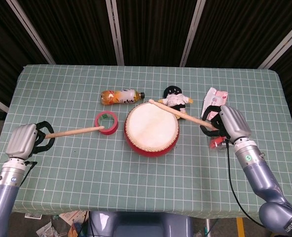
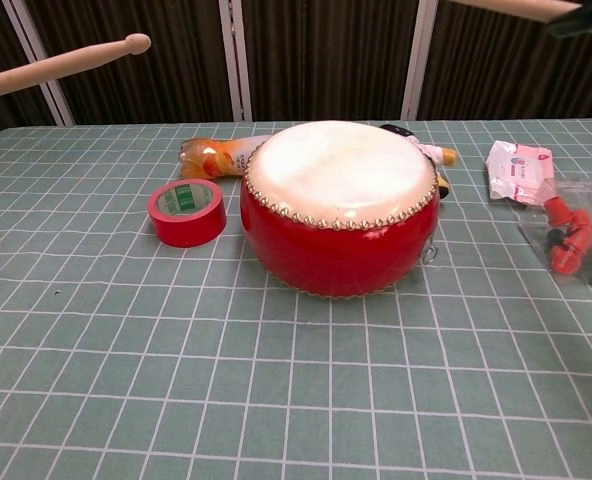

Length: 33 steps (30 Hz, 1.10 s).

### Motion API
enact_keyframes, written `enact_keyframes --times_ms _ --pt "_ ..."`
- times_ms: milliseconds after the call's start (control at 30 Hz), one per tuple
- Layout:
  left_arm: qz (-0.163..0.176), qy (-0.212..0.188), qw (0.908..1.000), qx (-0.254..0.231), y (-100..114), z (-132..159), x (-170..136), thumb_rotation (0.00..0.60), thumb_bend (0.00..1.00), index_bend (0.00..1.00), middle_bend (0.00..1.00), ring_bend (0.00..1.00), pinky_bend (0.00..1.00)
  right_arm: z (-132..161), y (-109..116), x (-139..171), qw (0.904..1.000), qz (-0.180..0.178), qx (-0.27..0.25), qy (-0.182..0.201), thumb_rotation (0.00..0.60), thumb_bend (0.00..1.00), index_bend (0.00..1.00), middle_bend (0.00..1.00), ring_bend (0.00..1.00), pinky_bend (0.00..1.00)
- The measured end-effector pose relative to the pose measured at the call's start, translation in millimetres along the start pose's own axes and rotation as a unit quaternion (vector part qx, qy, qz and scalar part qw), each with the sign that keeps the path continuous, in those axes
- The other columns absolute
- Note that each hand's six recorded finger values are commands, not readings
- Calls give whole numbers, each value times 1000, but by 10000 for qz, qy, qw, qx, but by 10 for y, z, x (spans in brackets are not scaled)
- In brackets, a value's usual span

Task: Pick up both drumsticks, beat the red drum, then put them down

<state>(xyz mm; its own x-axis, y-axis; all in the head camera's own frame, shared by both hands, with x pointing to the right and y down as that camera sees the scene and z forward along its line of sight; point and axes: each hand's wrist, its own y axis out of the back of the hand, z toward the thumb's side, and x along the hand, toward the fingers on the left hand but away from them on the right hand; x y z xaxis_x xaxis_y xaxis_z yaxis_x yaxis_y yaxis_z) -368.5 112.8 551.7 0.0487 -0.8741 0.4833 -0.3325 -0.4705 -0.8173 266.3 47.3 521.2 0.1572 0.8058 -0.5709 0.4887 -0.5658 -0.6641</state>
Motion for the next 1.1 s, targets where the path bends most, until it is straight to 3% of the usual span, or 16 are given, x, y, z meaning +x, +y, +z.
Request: enact_keyframes --times_ms 167,267,367,500,600,633,733,933,1100 --pt "-20 15 10000 -23 2 -11 -4 600 554 767 1000 1000 1000 -120 -304 -125 9985 292 436 -140 600 616 1000 1000 1000 1000" --pt "-28 12 10000 -26 2 -16 -10 600 554 767 1000 1000 1000 -250 -447 -195 9925 338 1148 -251 600 616 1000 1000 1000 1000" --pt "-66 19 10000 11 -17 -36 -20 600 554 767 1000 1000 1000 -411 -556 -260 9722 215 2303 -367 600 615 1000 1000 1000 1000" --pt "-94 30 9999 33 -36 -54 -26 600 554 767 1000 1000 1000 -539 -685 -325 9241 -178 3773 -580 600 616 1000 1000 1000 1000" --pt "-83 19 10000 40 -36 -48 -28 600 554 767 1000 1000 1000 -532 -657 -325 9011 -442 4259 -679 600 616 1000 1000 1000 1000" --pt "-70 14 10000 39 -33 -43 -27 600 554 767 1000 1000 1000 -525 -632 -320 8983 -511 4308 -698 600 616 1000 1000 1000 1000" --pt "-27 -1 10000 36 -20 -28 -22 600 554 767 1000 1000 1000 -491 -514 -280 9025 -799 4169 -732 600 616 1000 1000 1000 1000" --pt "112 -86 9999 -64 20 71 36 600 554 767 1000 1000 1000 -445 -194 -28 9388 -1513 3040 -583 600 616 1000 1000 1000 1000" --pt "318 -259 9991 -118 89 271 182 600 558 767 1000 1000 1000 -560 -45 286 9524 -1710 2461 -558 600 616 1000 1000 1000 1000"
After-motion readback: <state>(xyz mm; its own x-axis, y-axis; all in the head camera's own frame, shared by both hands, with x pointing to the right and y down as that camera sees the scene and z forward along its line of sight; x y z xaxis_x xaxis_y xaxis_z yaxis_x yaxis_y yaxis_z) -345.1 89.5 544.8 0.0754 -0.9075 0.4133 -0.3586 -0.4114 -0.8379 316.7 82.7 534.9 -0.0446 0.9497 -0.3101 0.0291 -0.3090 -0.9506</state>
